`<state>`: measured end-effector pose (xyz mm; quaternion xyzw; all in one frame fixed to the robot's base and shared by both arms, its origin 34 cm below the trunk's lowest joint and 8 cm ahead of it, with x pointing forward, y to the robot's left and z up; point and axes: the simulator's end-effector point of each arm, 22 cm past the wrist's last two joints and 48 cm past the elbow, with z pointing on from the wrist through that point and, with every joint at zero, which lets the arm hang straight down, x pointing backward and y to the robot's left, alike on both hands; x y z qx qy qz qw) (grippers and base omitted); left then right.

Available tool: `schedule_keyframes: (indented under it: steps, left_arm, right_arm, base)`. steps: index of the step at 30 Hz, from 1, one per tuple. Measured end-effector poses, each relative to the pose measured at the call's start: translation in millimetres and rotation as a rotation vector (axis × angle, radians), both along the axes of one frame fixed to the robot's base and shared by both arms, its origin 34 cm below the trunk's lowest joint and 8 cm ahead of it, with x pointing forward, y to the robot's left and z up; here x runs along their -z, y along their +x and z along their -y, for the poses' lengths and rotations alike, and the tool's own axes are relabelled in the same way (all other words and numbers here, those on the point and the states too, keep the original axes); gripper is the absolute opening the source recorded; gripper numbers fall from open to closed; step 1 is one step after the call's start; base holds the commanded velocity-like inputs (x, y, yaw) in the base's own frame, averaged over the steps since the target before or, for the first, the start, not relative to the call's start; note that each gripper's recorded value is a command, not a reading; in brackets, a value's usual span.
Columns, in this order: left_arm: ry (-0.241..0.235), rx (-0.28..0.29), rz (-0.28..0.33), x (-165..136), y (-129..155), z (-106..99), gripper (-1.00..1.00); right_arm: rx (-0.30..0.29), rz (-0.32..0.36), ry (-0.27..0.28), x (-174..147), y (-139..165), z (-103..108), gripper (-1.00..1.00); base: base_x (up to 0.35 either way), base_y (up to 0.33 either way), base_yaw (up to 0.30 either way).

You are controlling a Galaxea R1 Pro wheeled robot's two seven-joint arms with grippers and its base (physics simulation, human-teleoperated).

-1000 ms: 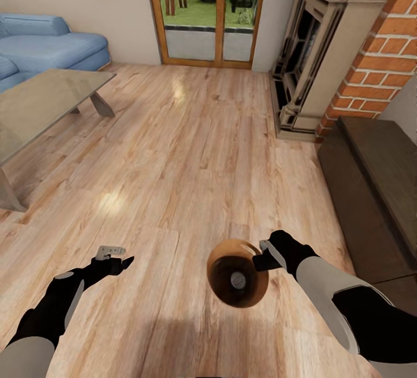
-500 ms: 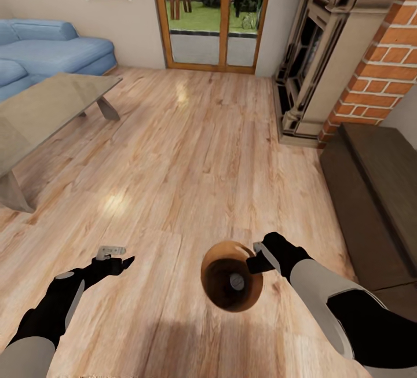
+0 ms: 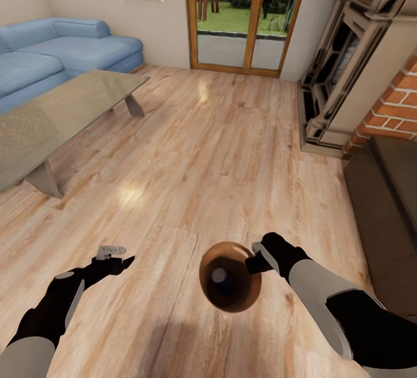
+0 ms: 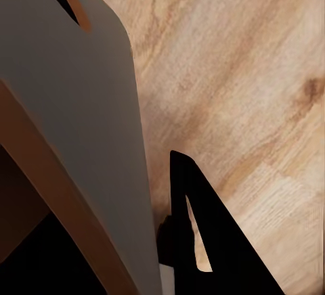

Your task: Put the three can of soda from the living room inside the tash can in the kitchen.

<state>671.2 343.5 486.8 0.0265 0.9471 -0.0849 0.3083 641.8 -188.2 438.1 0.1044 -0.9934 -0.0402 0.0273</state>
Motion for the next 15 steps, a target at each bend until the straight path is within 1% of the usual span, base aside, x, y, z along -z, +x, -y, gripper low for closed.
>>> schedule_keyframes:
  steps: [3, 6, 10, 12, 15]
  left_arm:
    - [0.0, 0.001, 0.005, -1.6, 1.1, 0.2, 1.0]
    - [0.002, 0.003, 0.005, -1.8, -2.4, -0.2, 1.0]
    - [-0.004, -0.005, 0.005, -2.4, -3.9, -0.8, 1.0]
    - [-0.027, -0.023, 0.014, -4.8, -1.8, 0.8, 1.0]
    - [-0.044, -0.036, 0.027, -8.9, 1.7, 1.9, 1.0]
  right_arm:
    - [0.002, 0.0, 0.003, -0.1, 0.1, -0.7, -1.0]
    - [-0.005, 0.002, -0.004, 0.0, 0.3, 0.9, -1.0]
    - [0.001, 0.002, 0.002, -0.7, 0.7, -0.6, -1.0]
    - [0.006, 0.002, 0.007, -1.1, 0.8, -1.7, -1.0]
    - [0.0, 0.004, 0.002, -1.6, 1.4, -0.6, -1.0]
  base:
    - [0.0, 0.0, 0.251]
    - [0.0, 0.122, 0.251]
    - [0.0, 0.25, 0.251]
    - [0.0, 0.296, 0.251]
    - [0.0, 0.309, 0.251]
